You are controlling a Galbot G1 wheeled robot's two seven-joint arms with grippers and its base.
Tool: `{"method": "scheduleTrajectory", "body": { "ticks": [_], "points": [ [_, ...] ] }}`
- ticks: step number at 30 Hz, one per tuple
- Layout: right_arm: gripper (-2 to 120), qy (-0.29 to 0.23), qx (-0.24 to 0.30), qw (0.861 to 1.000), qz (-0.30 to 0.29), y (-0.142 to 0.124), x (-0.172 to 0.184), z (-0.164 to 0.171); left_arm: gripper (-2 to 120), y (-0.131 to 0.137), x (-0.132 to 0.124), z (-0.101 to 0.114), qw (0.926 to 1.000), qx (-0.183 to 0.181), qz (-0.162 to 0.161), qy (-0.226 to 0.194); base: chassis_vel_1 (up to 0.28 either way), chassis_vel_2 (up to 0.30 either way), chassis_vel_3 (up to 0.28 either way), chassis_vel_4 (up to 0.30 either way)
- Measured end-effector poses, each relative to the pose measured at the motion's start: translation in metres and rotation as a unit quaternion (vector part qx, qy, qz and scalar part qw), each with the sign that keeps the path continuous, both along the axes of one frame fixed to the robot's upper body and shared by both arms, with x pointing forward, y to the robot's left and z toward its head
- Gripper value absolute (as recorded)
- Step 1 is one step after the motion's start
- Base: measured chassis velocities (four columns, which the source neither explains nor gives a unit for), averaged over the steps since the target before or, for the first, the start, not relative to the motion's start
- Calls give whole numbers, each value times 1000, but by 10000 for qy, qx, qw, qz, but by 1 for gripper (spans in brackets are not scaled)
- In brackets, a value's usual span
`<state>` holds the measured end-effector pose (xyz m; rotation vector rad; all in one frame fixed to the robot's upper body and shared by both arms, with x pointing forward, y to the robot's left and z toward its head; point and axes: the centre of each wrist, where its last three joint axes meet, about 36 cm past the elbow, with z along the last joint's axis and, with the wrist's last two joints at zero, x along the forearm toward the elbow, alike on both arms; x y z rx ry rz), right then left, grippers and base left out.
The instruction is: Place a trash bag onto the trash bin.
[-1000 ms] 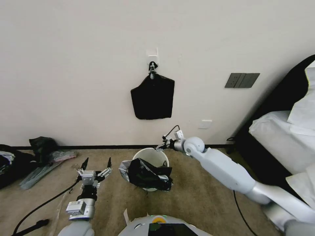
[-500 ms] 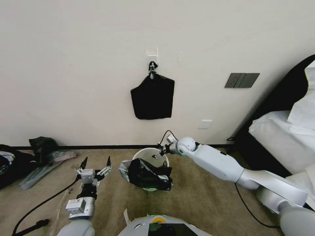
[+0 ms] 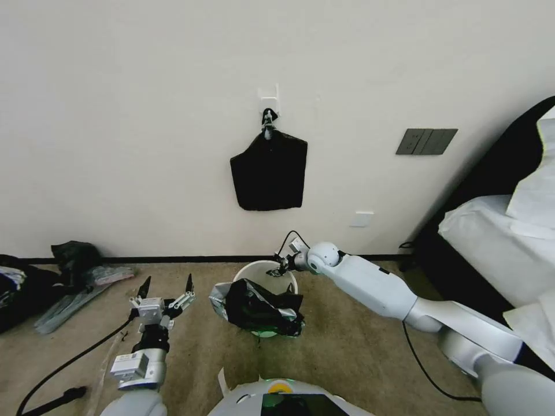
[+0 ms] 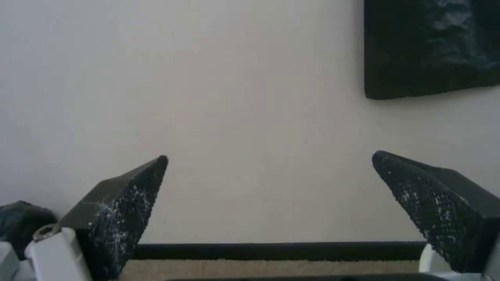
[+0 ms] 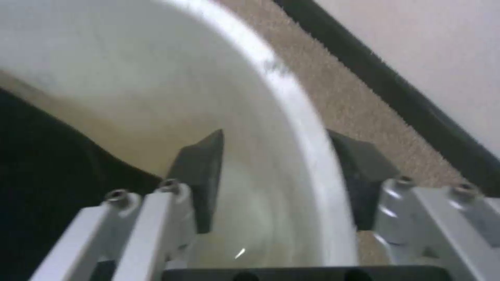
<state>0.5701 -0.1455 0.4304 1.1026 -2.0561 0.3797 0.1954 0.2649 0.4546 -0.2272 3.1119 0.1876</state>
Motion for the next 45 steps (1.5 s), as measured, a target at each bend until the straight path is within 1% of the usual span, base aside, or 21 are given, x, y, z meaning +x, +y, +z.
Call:
{"method": "scheduleTrajectory", "body": {
  "ticks": [1, 3, 4, 6, 8, 10, 12, 18, 22, 26, 27, 29, 30, 32, 33, 37, 38, 40, 42, 43, 45],
  "points": [
    [41, -10, 3, 10000, 3, 1, 1, 0, 100, 0, 0, 0, 10000, 12, -16, 1, 0, 0, 0, 0],
    [38, -12, -5, 10000, 14, 1, 1, 0, 100, 1, 0, 0, 10000, 20, -26, 1, 0, 0, 0, 0],
    [32, -8, -33, 10000, 45, 1, 2, -1, 100, 1, 0, 0, 10000, 25, -37, 2, 0, 0, 0, 0],
    [28, -4, -55, 10000, 71, 2, 1, -2, 100, 0, 0, 1, 10000, 19, -41, 0, 0, 0, 0, 0],
    [17, 14, -81, 9999, 114, 4, 0, -4, 100, 0, 0, 1, 10000, -1, -44, 4, 0, 0, 0, 0],
    [14, 18, -80, 9999, 120, 4, -1, -4, 100, -1, 0, 1, 10000, -9, -44, 4, 0, 0, 0, 0],
    [4, 30, -82, 9999, 121, 3, 0, -5, 100, -1, 1, 0, 10000, -27, -42, 6, 0, 0, 0, 0],
    [3, 35, -95, 9999, 79, -2, 1, -5, 100, -1, 1, 0, 10000, -48, -36, 9, 0, 0, 0, 0],
    [3, 92, 58, 9998, -138, -9, 0, -2, 100, -1, 1, 0, 10000, -52, -37, 15, 0, 0, 0, 0],
    [2, 105, 322, 9957, -868, -30, -6, 7, 100, 0, 2, 1, 10000, -71, -47, 13, 0, 0, 0, 0],
    [2, 105, 322, 9957, -868, -30, -6, 7, 100, 0, 2, 1, 10000, -71, -47, 13, 0, 0, 0, 0],
    [2, 174, 538, 9895, -1333, -41, -15, 13, 100, 0, 4, 2, 9999, -101, -52, 19, 0, 0, 0, 0],
    [2, 174, 538, 9895, -1333, -41, -15, 13, 100, 0, 4, 2, 9999, -101, -52, 19, 0, 0, 0, 0],
    [2, 291, 732, 9822, -1708, -47, -30, 17, 100, -1, 6, 2, 9999, -139, -68, 31, 0, 0, 0, 0],
    [2, 291, 732, 9822, -1708, -47, -30, 17, 100, -1, 6, 2, 9999, -139, -68, 31, 0, 0, 0, 0],
    [2, 221, 825, 9637, -2530, -56, -74, 26, 100, -2, 9, 2, 9998, -159, -113, 52, 0, 0, 0, 0],
    [2, 221, 825, 9637, -2530, -56, -74, 26, 100, -2, 9, 2, 9998, -159, -113, 52, 0, 0, 0, 0],
    [2, 153, 843, 9575, -2755, -59, -89, 28, 100, -2, 10, 2, 9998, -170, -125, 62, 0, 0, 0, 0],
    [2, 27, 851, 9458, -3134, -68, -109, 33, 100, -3, 12, 3, 9997, -187, -156, 74, 0, 0, 0, 0],
    [2, 27, 851, 9458, -3134, -68, -109, 33, 100, -3, 12, 3, 9997, -187, -156, 74, 0, 0, 0, 0],
    [2, -38, 855, 9333, -3488, -73, -123, 35, 100, -4, 13, 3, 9995, -224, -185, 87, 0, 0, 0, 0]
  ]
}}
